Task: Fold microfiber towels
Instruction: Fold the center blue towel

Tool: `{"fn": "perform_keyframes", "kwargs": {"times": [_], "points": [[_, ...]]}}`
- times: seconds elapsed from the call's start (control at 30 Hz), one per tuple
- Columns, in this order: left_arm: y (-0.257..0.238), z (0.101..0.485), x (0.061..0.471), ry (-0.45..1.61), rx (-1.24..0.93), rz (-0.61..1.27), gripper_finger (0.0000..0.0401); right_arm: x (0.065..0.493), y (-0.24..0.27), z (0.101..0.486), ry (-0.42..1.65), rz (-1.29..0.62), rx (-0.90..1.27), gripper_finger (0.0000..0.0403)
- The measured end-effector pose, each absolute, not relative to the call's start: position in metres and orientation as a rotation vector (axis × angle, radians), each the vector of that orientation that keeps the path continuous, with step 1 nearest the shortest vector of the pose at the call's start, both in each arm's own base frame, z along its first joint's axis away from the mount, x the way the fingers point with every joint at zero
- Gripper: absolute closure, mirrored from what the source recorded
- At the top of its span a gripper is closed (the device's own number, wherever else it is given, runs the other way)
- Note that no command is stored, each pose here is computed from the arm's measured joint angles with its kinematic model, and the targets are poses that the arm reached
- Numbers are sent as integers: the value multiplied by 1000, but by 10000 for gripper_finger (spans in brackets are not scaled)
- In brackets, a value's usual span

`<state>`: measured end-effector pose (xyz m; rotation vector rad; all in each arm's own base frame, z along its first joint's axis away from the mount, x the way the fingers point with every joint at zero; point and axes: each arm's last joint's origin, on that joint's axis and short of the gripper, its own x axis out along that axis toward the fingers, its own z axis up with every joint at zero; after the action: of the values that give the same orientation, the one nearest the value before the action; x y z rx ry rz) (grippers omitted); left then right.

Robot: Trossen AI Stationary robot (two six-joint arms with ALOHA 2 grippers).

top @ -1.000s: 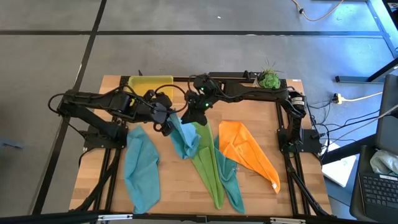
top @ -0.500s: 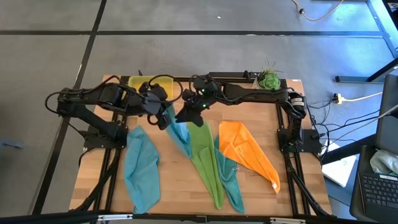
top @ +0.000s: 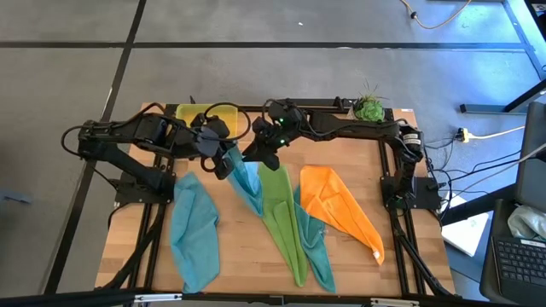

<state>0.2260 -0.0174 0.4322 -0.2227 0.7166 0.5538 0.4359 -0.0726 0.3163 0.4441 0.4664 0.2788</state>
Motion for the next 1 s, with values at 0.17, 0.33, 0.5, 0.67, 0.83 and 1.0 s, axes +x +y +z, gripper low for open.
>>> {"fn": "perform_keyframes", "kwargs": {"times": [0.17,0.33,0.5,0.67,0.83,1.0], "points": [[-15,433,227,716,-204,556,401,447,-54,297,530,312,447,259],[-12,434,228,696,-213,567,401,453,-36,282,584,321,391,260],[-12,440,226,672,-222,562,401,452,-30,262,715,185,312,260],[-12,449,223,641,-232,559,401,447,-33,248,801,71,265,260],[-11,453,221,622,-230,572,401,443,-34,236,837,39,267,260],[-11,454,220,620,-231,572,401,441,-32,225,852,41,325,260]]}}
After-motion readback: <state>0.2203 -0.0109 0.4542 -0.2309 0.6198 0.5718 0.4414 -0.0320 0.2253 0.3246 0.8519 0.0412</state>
